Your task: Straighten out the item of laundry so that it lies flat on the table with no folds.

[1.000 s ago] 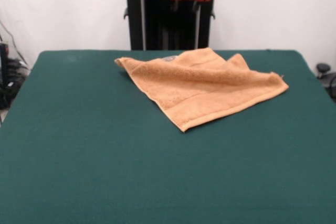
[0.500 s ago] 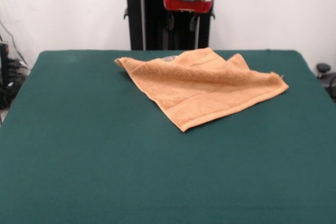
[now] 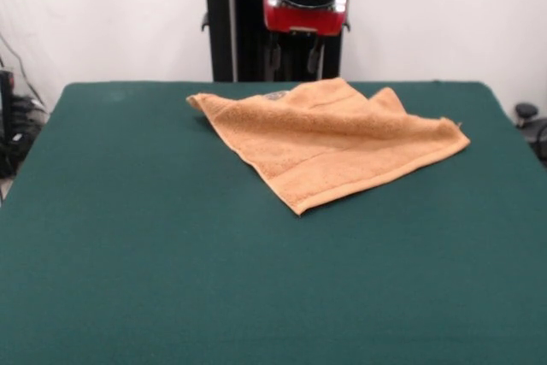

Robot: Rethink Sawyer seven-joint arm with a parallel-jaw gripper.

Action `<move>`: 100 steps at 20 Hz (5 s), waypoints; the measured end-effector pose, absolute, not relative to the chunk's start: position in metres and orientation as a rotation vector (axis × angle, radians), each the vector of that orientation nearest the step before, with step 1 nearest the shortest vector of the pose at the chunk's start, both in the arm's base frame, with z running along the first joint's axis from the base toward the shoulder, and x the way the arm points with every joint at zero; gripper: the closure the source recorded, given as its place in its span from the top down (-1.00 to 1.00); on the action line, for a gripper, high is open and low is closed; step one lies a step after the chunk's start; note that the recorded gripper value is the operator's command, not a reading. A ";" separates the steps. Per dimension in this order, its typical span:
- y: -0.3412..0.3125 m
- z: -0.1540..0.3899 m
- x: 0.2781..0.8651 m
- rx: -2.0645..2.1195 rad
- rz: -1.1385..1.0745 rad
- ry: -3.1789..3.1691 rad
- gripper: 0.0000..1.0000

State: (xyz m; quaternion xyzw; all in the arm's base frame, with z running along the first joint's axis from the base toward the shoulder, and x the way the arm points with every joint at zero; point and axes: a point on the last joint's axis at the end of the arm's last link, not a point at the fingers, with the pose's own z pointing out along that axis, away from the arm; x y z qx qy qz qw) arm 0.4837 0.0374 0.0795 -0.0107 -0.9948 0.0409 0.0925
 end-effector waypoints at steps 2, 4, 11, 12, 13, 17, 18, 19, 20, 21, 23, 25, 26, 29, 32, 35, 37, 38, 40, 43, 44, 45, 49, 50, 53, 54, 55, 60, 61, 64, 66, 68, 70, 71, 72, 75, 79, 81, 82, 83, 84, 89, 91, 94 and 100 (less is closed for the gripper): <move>0.037 0.079 0.490 -0.029 0.126 -3.002 1.00; 0.037 0.078 0.497 -0.025 0.130 -3.053 1.00; 0.040 0.081 0.526 0.062 0.179 -3.314 1.00; 0.043 0.083 0.530 0.085 0.190 -3.354 1.00; 0.044 0.084 0.532 0.104 0.197 -3.381 1.00; 0.051 0.091 0.538 0.167 0.233 -3.487 1.00; 0.052 0.090 0.537 0.171 0.234 -3.490 1.00; 0.053 0.090 0.536 0.174 0.234 -3.493 1.00; 0.053 0.089 0.535 0.178 0.235 -3.495 1.00; 0.054 0.088 0.534 0.181 0.236 -3.498 1.00; 0.055 0.086 0.533 0.184 0.235 -3.497 1.00; 0.055 0.074 0.526 0.171 0.224 -3.465 1.00; 0.055 0.072 0.525 0.169 0.222 -3.460 1.00; 0.055 0.056 0.517 0.154 0.206 -3.425 1.00; 0.051 0.045 0.511 0.137 0.198 -3.406 1.00; 0.047 0.043 0.510 0.130 0.198 -3.425 1.00; 0.046 0.043 0.511 0.134 0.200 -3.450 1.00; 0.046 0.043 0.512 0.137 0.202 -3.470 1.00; 0.045 0.042 0.513 0.140 0.207 -3.505 1.00; 0.043 0.033 0.512 0.142 0.209 -3.553 1.00; 0.042 0.029 0.511 0.140 0.205 -3.556 1.00; 0.042 0.026 0.510 0.139 0.203 -3.555 1.00; 0.033 -0.017 0.480 0.073 0.170 -3.457 1.00; 0.032 -0.021 0.477 0.066 0.167 -3.445 1.00; 0.028 -0.046 0.456 0.024 0.145 -3.373 1.00; 0.027 -0.045 0.459 0.017 0.142 -3.383 1.00; 0.027 -0.044 0.461 0.015 0.141 -3.387 1.00; 0.026 -0.046 0.460 0.019 0.137 -3.393 1.00; 0.026 -0.046 0.459 0.026 0.136 -3.398 1.00; 0.025 -0.047 0.457 0.073 0.130 -3.430 1.00; 0.023 -0.050 0.448 0.165 0.115 -3.508 1.00; 0.020 -0.054 0.438 0.239 0.097 -3.604 1.00; 0.019 -0.058 0.432 0.271 0.080 -3.674 1.00; 0.018 -0.061 0.428 0.281 0.071 -3.714 1.00; 0.016 -0.067 0.419 0.292 0.048 -3.802 1.00; 0.015 -0.074 0.410 0.282 0.025 -3.898 1.00; 0.013 -0.087 0.398 0.244 -0.019 -4.028 1.00; 0.013 -0.091 0.395 0.228 -0.031 -4.065 1.00; 0.013 -0.092 0.394 0.224 -0.036 -4.076 1.00; 0.013 -0.093 0.393 0.222 -0.041 -4.088 1.00; 0.012 -0.094 0.393 0.223 -0.048 -4.098 1.00; 0.011 -0.098 0.391 0.240 -0.087 -4.130 1.00; 0.010 -0.099 0.391 0.251 -0.098 -4.126 1.00; 0.006 -0.097 0.394 0.304 -0.150 -4.092 1.00; -0.003 -0.088 0.405 0.399 -0.252 -3.980 1.00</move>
